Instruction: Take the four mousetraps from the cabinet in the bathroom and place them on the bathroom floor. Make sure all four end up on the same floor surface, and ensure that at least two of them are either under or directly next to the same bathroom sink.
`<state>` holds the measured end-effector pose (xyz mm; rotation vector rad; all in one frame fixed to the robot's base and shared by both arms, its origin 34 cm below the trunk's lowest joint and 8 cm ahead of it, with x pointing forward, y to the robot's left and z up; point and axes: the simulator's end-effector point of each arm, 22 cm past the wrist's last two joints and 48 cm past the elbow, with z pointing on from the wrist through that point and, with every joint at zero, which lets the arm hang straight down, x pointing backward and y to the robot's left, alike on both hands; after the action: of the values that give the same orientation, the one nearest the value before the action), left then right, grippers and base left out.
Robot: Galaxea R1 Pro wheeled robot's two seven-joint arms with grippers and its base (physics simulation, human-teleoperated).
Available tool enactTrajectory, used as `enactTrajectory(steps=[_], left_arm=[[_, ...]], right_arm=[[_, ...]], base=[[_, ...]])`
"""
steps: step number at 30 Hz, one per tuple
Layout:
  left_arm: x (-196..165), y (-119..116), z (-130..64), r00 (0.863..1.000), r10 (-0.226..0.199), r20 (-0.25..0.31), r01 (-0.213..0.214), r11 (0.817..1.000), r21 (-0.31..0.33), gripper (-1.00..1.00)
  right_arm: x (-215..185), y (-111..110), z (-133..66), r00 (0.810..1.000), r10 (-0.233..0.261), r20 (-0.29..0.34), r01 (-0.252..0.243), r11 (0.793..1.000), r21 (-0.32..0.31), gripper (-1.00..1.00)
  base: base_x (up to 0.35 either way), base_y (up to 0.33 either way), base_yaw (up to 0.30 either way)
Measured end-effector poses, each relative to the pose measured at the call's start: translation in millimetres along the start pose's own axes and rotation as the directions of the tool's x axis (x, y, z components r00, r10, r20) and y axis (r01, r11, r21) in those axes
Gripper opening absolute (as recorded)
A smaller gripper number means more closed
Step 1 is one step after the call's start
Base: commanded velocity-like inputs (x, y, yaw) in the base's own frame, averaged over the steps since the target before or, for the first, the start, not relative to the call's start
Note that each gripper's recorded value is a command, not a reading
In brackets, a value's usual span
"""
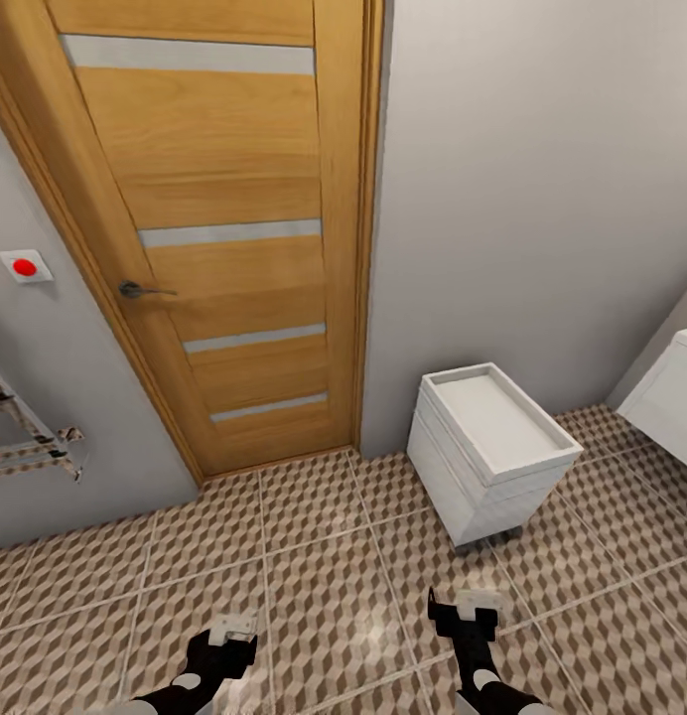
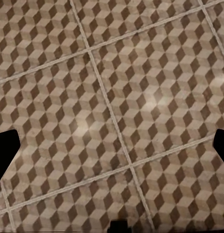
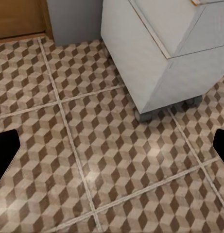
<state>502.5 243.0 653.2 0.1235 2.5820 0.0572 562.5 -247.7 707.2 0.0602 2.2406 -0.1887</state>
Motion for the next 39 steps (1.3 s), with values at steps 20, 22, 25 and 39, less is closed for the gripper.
enactTrajectory(steps=[20, 22, 25, 39], left_arm=[[7, -1, 2.0, 1.0, 0.0, -0.013, 0.0, 1.0, 0.002, 1.0], [8, -1, 2.2, 1.0, 0.0, -0.015, 0.0, 1.0, 0.002, 1.0], [9, -1, 2.4, 1.0, 0.0, -0.017, 0.0, 1.0, 0.002, 1.0], [14, -2, 3.8, 1.0, 0.0, -0.028, 0.0, 1.0, 0.003, 1.0]], right_arm=[[7, 0, 0.6, 1.0, -0.002, -0.013, 0.002, 1.0, 0.0, 1.0], [8, 0, 0.7, 1.0, -0.002, -0.015, 0.002, 1.0, 0.0, 1.0], [9, 0, 0.8, 1.0, -0.003, -0.017, 0.003, 1.0, 0.0, 1.0], [15, 1, 1.2, 1.0, -0.004, -0.027, 0.004, 1.0, -0.001, 1.0]], base=[[0.0, 0.0, 0.28], [0.0, 0.0, 0.277], [0.0, 0.0, 0.277], [0.0, 0.0, 0.275]])
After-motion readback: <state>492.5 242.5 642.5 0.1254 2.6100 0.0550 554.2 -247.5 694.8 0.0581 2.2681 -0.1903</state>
